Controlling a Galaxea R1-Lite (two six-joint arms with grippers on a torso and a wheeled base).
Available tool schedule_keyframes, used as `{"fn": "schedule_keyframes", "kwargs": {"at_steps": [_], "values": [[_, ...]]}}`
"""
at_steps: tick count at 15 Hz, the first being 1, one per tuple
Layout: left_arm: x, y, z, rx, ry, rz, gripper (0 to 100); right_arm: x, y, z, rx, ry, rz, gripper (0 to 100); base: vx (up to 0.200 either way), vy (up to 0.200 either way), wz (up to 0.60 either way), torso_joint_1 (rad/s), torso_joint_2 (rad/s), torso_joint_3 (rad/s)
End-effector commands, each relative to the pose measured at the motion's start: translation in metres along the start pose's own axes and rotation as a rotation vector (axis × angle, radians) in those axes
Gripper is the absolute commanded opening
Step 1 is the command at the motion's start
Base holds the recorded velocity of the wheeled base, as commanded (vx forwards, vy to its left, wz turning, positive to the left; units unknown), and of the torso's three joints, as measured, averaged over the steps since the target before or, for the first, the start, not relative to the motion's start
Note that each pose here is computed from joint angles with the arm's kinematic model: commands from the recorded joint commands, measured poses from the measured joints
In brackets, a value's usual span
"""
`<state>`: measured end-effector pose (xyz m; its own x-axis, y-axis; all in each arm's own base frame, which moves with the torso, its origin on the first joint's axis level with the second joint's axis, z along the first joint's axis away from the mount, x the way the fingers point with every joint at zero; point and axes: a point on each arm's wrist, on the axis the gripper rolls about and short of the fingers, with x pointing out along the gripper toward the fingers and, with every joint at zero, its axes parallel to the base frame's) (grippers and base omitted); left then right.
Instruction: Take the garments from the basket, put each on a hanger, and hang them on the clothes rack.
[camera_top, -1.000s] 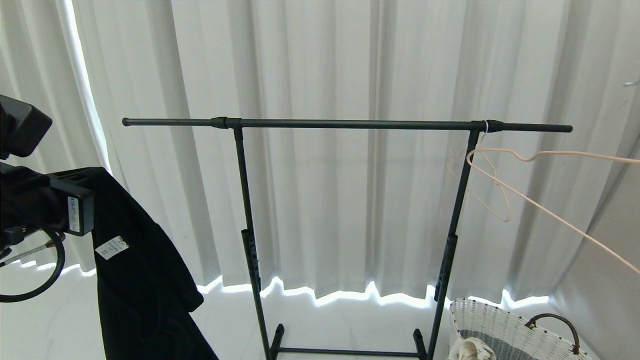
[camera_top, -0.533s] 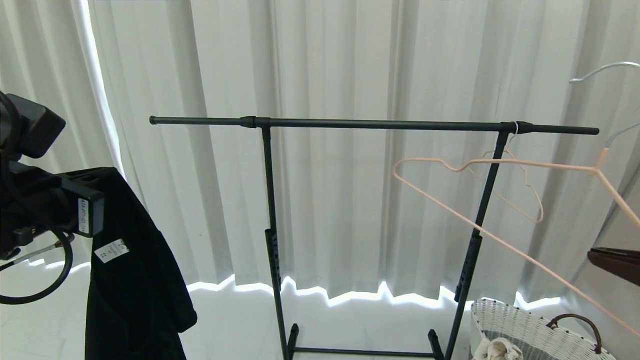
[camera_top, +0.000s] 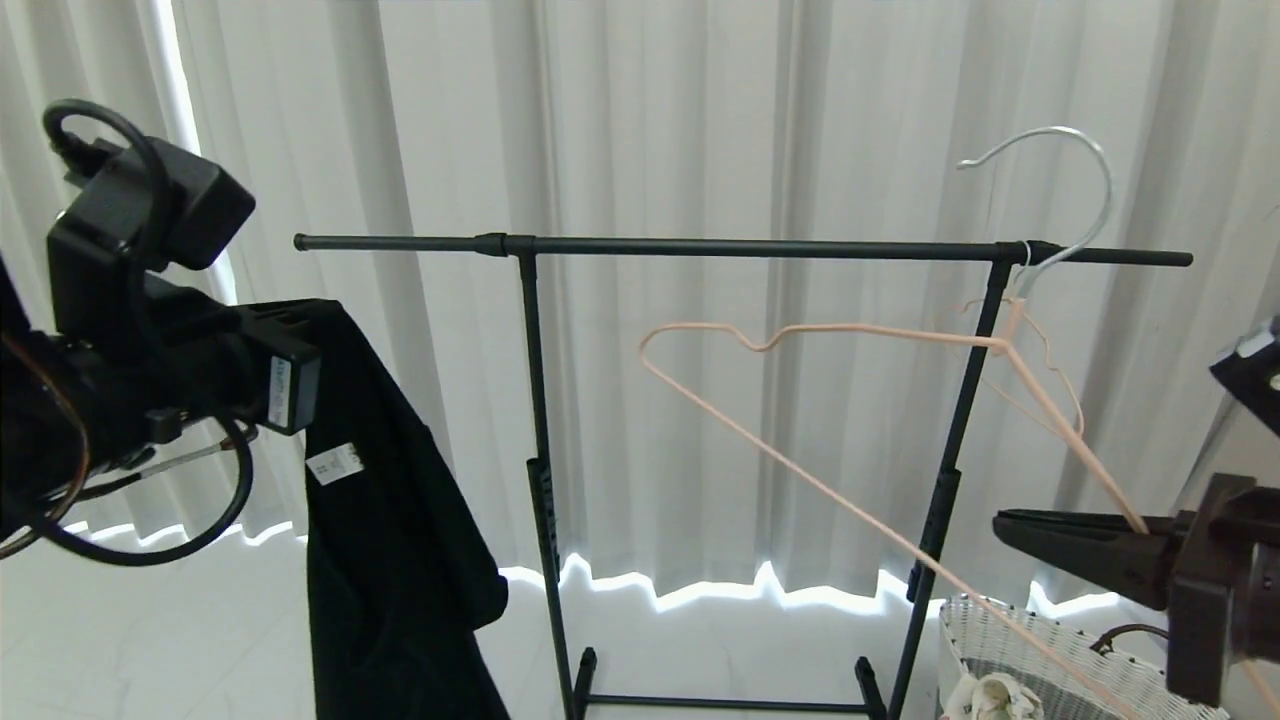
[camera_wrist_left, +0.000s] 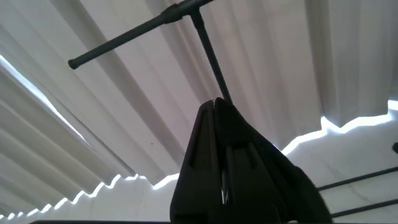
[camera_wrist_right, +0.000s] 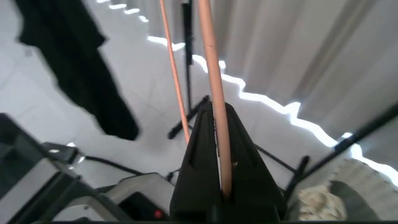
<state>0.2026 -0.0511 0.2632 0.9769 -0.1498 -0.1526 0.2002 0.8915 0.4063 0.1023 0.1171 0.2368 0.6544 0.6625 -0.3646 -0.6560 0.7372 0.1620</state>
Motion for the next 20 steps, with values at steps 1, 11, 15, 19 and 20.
{"fn": "schedule_keyframes", "kwargs": {"at_steps": [1,11,15,19,20], "values": [[0.041,-0.009,0.008,-0.034,0.057,-0.031,0,0.02,0.014,-0.007,-0.008,0.067,0.059,0,0.0,0.0,0.0,0.0,0.0,0.0],[0.068,-0.03,0.01,-0.301,0.356,-0.093,0,0.055,0.047,-0.022,-0.021,0.173,0.164,0,0.0,0.0,0.0,0.0,0.0,0.0],[0.071,-0.037,0.017,-0.371,0.342,-0.103,0,0.078,0.055,-0.016,0.028,0.155,0.164,0,0.0,0.0,0.0,0.0,0.0,0.0],[0.075,-0.041,0.017,-0.385,0.35,-0.086,0,0.088,0.059,-0.01,0.032,0.142,0.163,0,0.0,0.0,0.0,0.0,0.0,0.0],[0.075,-0.041,0.017,-0.384,0.35,-0.087,0,0.092,0.06,-0.01,0.033,0.144,0.158,0,0.0,0.0,0.0,0.0,0.0,0.0]]}}
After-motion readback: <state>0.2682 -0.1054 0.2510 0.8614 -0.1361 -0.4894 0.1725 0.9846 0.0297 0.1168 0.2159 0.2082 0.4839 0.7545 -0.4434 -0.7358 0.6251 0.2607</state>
